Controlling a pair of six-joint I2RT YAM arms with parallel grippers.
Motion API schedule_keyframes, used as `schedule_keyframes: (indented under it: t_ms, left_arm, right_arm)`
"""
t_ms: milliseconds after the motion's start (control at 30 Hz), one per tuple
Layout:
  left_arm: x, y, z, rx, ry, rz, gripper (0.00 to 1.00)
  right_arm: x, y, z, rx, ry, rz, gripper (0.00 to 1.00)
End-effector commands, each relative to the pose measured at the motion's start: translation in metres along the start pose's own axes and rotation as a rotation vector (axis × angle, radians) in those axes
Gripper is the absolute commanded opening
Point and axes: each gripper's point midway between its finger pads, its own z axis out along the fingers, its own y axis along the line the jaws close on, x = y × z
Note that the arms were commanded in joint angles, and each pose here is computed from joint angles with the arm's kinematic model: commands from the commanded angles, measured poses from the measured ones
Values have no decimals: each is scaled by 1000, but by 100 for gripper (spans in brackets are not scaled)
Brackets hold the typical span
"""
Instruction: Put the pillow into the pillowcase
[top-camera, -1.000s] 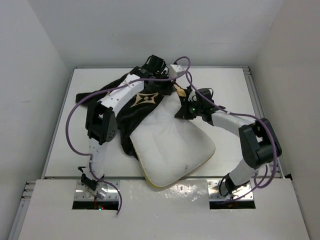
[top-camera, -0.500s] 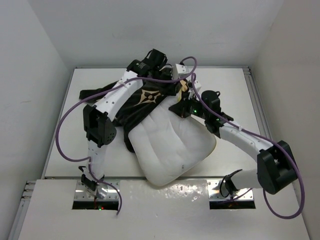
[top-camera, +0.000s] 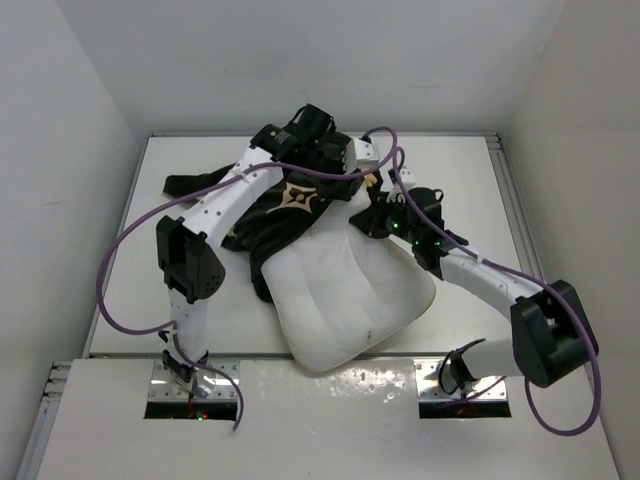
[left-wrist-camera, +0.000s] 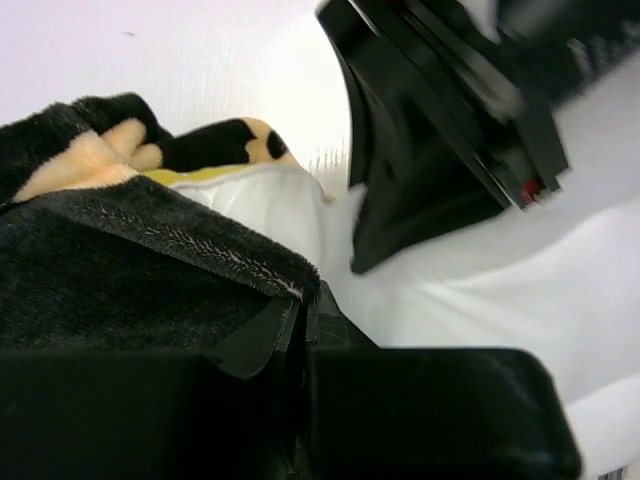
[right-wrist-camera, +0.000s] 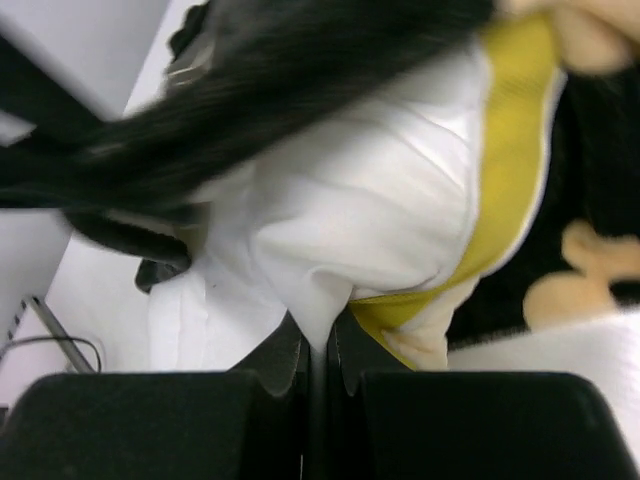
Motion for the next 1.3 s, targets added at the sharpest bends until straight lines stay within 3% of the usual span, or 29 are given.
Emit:
schedule_keyframes:
  t_ms: [0, 267, 467, 500, 533, 633, 667, 700, 900, 1267]
  left_arm:
    - [-35, -48, -16, 100, -85, 46, 0]
    - [-17, -35, -9, 23, -32, 2, 0]
    - [2, -2, 0, -88, 2, -89, 2]
    - [5, 0, 0, -100, 11, -96, 2]
    - [9, 3, 2, -104, 20, -106, 2]
    - [16, 4, 4, -101, 33, -126, 2]
    - [18, 4, 5, -99, 34, -134, 2]
    - [22, 5, 7, -96, 39, -142, 1]
    - [36, 12, 11, -117, 56, -189, 1]
    - [47, 7, 25, -105, 81, -214, 1]
  right_arm:
    - [-51, -28, 3, 97, -189, 137, 0]
    - [-35, -25, 3, 102, -130, 134, 0]
    - [-7, -35, -5, 180, -63, 127, 3]
    - [-3, -37, -7, 194, -52, 133, 9]
    - [0, -38, -9, 200, -46, 142, 34]
    - [15, -39, -12, 206, 14, 156, 74]
    - [18, -40, -14, 213, 33, 151, 93]
    - [25, -44, -17, 240, 77, 148, 99]
    - [42, -68, -49, 346, 125, 164, 99]
    - [45, -90, -102, 456, 42, 187, 99]
